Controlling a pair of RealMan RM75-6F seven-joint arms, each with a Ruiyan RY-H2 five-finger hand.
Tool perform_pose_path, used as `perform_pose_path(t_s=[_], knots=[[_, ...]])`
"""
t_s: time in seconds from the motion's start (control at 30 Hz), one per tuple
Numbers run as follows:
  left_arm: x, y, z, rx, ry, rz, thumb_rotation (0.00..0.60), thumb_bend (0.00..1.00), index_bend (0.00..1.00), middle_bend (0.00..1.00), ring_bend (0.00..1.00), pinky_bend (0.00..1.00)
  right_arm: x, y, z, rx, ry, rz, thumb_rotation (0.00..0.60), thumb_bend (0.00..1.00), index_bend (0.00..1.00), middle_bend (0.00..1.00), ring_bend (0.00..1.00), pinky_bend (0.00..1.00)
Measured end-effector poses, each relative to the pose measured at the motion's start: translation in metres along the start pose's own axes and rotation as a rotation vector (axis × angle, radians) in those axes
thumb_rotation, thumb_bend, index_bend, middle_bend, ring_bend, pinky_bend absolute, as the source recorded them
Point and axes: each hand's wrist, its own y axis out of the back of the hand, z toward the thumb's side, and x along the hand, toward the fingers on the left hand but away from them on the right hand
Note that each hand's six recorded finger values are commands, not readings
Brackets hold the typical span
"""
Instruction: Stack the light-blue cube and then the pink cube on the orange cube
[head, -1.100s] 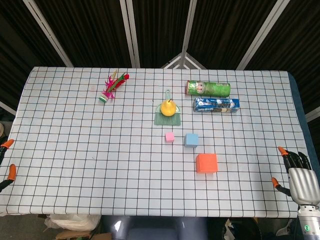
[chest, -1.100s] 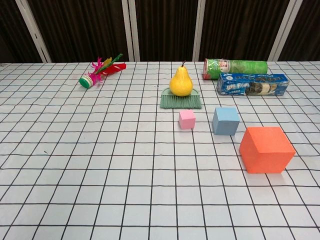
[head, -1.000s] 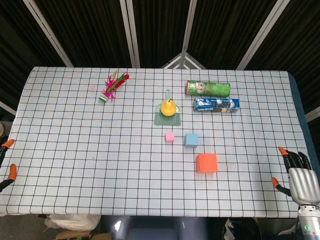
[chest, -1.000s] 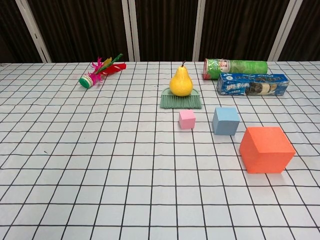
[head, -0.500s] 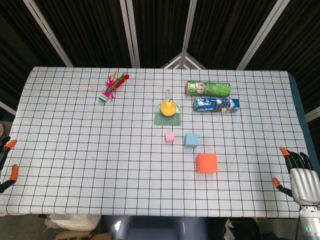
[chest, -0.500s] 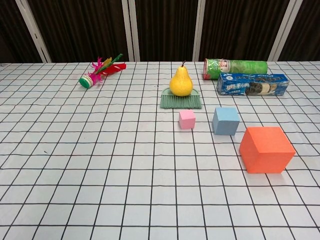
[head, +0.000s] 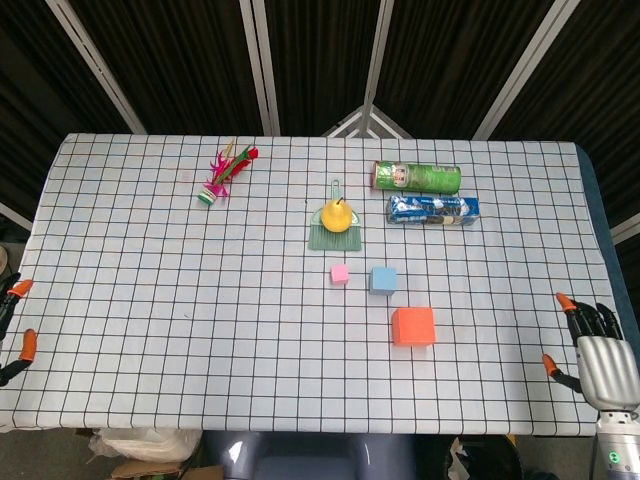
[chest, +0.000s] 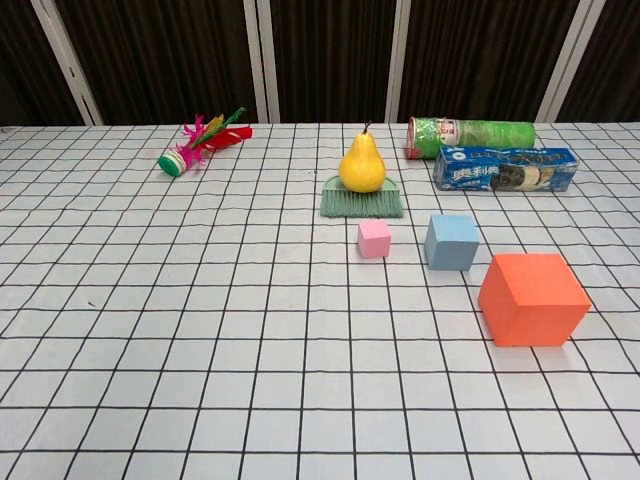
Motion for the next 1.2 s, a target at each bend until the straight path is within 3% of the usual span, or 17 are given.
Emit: perform_pose_path(t_s=[0.1, 0.17, 0.27, 0.33, 0.43, 0.57, 0.83, 1.2], knots=[[0.000, 0.000, -0.001, -0.004, 0.001, -0.001, 0.600, 0.60, 0.10, 0.05, 0.00, 0.00, -0.008, 0.007, 0.011, -0.031, 0.047, -0.026, 0.600, 0.32, 0.08, 0.40, 0.49, 0.37], [0.000, -0.001, -0.001, -0.003, 0.002, -0.006, 0.600, 0.60, 0.10, 0.05, 0.00, 0.00, -0.016, 0.016, 0.022, -0.043, 0.082, -0.050, 0.600, 0.32, 0.13, 0.63, 0.68, 0.54], [0.001, -0.002, 0.000, 0.001, -0.003, -0.012, 0.600, 0.60, 0.10, 0.05, 0.00, 0.00, -0.028, 0.029, 0.042, -0.062, 0.128, -0.081, 0.600, 0.32, 0.19, 0.92, 0.89, 0.71], [0.001, -0.002, 0.000, 0.003, -0.006, -0.012, 0.600, 0.60, 0.10, 0.05, 0.00, 0.00, -0.039, 0.037, 0.062, -0.088, 0.161, -0.097, 0.600, 0.32, 0.21, 0.99, 0.97, 0.78], [0.001, -0.002, -0.001, 0.001, -0.001, -0.011, 0.600, 0.60, 0.10, 0.05, 0.00, 0.00, -0.054, 0.040, 0.086, -0.126, 0.192, -0.076, 0.600, 0.31, 0.22, 1.00, 1.00, 0.86], [0.002, -0.001, -0.002, -0.001, 0.003, -0.011, 0.600, 0.60, 0.10, 0.05, 0.00, 0.00, -0.069, 0.029, 0.109, -0.137, 0.204, 0.024, 0.600, 0.31, 0.22, 1.00, 1.00, 0.90], [0.004, -0.004, -0.002, 0.006, 0.005, -0.023, 0.600, 0.60, 0.10, 0.05, 0.00, 0.00, -0.096, 0.006, 0.145, -0.090, 0.152, 0.175, 0.600, 0.31, 0.29, 1.00, 1.00, 0.94], [0.008, -0.007, -0.005, 0.008, 0.021, -0.037, 0.600, 0.60, 0.10, 0.05, 0.00, 0.00, -0.122, -0.025, 0.221, -0.165, 0.108, 0.250, 0.600, 0.31, 0.33, 1.00, 1.00, 0.96]])
